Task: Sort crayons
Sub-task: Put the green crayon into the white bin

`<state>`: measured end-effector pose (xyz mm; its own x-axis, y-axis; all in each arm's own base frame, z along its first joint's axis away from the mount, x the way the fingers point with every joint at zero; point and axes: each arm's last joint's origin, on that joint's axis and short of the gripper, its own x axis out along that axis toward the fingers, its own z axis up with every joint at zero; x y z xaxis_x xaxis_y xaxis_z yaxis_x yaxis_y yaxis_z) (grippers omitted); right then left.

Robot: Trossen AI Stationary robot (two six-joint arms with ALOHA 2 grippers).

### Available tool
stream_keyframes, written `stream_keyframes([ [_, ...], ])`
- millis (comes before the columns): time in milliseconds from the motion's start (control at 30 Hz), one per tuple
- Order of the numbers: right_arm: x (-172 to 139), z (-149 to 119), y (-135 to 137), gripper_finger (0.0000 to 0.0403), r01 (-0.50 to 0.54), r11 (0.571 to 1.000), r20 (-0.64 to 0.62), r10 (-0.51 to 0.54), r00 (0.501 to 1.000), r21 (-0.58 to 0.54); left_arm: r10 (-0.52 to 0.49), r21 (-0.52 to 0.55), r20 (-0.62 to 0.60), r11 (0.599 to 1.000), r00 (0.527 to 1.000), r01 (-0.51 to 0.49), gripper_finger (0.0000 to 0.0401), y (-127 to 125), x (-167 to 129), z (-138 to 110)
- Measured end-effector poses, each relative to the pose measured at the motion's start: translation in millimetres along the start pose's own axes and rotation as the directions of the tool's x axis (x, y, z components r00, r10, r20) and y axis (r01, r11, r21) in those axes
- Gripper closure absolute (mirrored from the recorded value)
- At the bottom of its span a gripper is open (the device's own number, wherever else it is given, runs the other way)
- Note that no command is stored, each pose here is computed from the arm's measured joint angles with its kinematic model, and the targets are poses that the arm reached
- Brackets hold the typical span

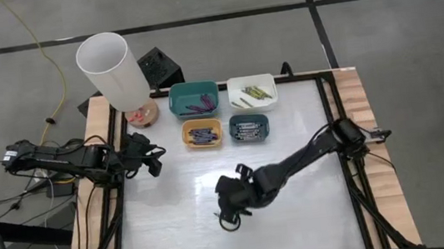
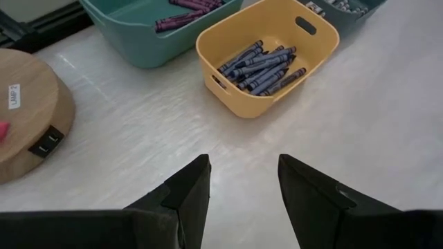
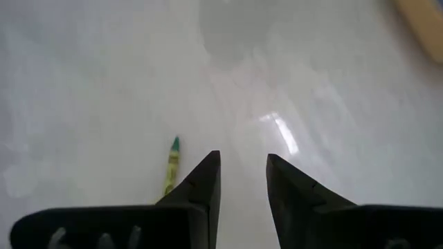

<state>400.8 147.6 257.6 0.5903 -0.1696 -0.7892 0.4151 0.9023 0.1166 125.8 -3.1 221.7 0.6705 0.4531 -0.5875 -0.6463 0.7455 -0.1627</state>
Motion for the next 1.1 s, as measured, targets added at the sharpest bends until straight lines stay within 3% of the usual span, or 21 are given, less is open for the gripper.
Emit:
stream_keyframes([
  [400,17,-25,22,0.0291,0.011,0.993,-0.013,-0.013,1.000,-0.116,-0.016,0.034,-0.015,0.999,1.000,0.016,0.0241,0,0,0],
  [1100,43,-57,52,0.0291,-0.074,0.989,-0.046,0.069,0.997,-0.126,-0.014,0.033,-0.013,0.999,1.000,0.015,0.0241,0,0,-1],
])
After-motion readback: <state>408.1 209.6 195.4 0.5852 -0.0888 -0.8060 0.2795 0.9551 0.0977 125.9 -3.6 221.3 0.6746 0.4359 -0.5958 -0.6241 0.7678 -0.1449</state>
